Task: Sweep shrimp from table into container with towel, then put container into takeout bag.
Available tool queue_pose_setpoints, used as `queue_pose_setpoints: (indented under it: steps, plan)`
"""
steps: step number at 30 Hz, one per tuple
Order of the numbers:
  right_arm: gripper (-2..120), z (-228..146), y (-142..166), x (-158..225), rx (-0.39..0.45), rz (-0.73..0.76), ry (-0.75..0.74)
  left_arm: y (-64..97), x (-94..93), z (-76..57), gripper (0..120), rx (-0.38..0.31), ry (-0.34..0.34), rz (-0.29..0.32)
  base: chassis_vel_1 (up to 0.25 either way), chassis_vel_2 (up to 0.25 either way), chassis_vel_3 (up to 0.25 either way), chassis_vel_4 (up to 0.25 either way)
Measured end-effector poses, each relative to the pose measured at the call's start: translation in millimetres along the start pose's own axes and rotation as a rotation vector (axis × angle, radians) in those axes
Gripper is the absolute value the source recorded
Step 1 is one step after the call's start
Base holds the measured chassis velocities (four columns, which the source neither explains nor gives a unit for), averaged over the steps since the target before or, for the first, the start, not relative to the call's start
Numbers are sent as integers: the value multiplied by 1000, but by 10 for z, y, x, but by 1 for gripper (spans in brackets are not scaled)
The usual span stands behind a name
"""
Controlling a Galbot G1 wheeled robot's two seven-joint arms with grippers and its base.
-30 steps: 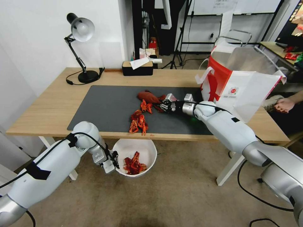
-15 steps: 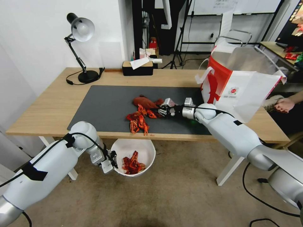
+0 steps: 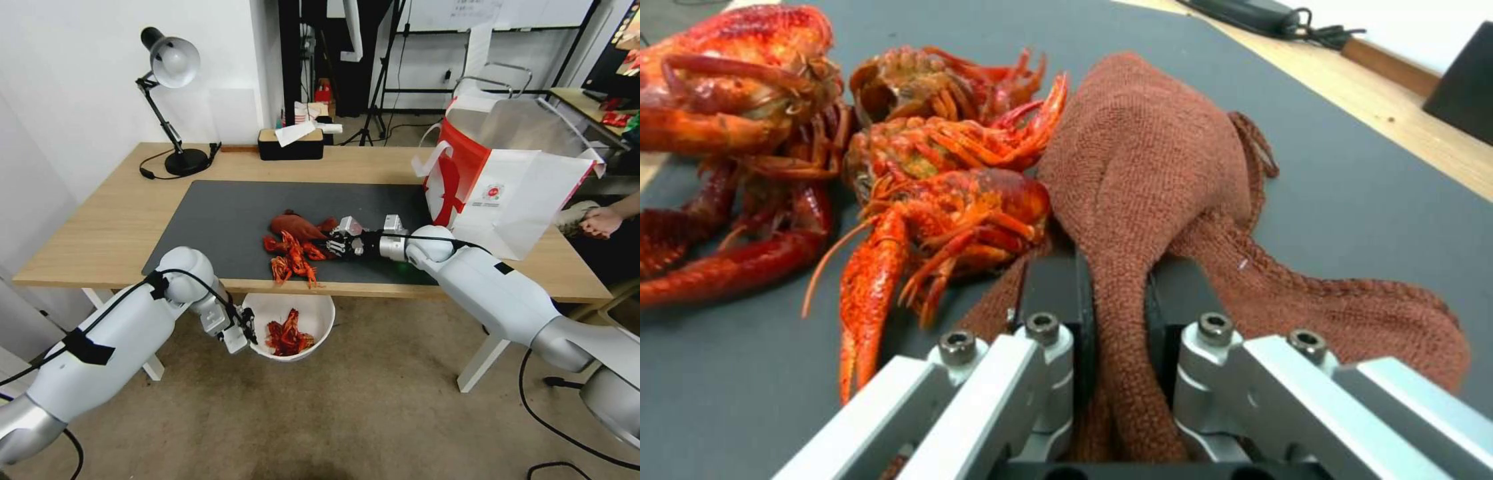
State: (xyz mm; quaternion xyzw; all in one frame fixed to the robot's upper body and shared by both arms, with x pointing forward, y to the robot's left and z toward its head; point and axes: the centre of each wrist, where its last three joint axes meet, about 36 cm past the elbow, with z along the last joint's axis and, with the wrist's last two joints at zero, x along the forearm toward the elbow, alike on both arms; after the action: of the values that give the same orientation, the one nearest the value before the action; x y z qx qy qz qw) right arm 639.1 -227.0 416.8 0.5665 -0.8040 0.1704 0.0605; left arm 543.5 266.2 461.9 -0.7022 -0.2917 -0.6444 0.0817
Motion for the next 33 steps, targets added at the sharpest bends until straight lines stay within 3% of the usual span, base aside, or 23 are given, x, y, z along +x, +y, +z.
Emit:
queue_pose_setpoints:
  steps: [9, 33]
  plan:
    - [8, 65, 135, 47, -5, -17, -15, -29, 83, 59, 0, 6, 13, 12, 0, 0, 0, 0]
    - [8, 152, 267, 200, -6, -43, -18, -60, 49, 38, 0, -2, 6, 25, 0, 0, 0, 0]
